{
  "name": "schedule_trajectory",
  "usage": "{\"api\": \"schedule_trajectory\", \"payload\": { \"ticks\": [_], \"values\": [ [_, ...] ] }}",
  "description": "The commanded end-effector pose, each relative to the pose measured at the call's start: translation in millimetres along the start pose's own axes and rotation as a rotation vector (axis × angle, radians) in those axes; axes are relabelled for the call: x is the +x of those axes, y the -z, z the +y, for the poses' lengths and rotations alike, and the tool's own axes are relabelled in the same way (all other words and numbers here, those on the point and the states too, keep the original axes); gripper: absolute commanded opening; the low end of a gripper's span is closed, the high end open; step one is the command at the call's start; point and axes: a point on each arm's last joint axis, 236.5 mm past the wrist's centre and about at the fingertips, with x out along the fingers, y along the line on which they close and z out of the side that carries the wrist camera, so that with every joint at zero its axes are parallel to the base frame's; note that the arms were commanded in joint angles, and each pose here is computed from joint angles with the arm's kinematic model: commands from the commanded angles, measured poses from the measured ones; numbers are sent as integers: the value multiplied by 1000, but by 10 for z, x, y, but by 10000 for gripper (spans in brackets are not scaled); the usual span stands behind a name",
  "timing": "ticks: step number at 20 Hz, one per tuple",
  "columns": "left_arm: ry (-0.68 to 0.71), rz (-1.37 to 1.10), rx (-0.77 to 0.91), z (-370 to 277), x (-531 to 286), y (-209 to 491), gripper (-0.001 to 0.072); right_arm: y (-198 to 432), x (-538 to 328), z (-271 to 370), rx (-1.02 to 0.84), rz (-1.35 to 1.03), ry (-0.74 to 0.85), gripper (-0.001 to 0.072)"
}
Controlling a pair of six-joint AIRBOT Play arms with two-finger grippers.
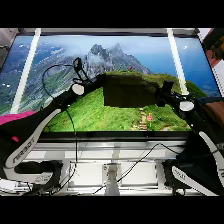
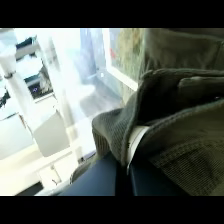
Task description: Fold the clothes and pants, and hang the long-sleeved shirts on hangers.
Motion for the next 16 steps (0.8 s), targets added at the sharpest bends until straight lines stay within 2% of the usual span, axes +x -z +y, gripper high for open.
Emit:
{"api": "schedule_trajectory", "payload": {
  "ticks": [1, 2, 3, 4, 5, 6, 11, 14, 16],
  "values": [
    [-6, 26, 6, 14, 256, 137, 36, -50, 238, -59, 17, -10, 37, 78],
    [-15, 30, 7, 57, 298, 175, 43, -58, 299, -96, 14, -9, 51, 185],
    [-24, 33, 6, 103, 327, 200, 119, -63, 336, -118, 3, -9, 59, 340],
    [-26, 36, 6, 116, 336, 213, 308, -69, 353, -115, -24, -10, 62, 439],
    [-26, 35, 6, 115, 335, 210, 552, -65, 351, -94, -68, -7, 60, 443],
    [-26, 34, 6, 112, 331, 204, 710, -54, 347, -62, -125, -3, 56, 451],
    [-15, -7, -1, 76, 230, -24, 699, -51, 280, 195, -551, 35, 35, 460],
    [-3, -74, 26, 26, 35, -397, 699, -286, 119, 349, -752, 64, 58, 460],
    [5, -128, 71, -28, -143, -674, 698, -581, -44, 348, -840, 104, 130, 460]
  ]
}}
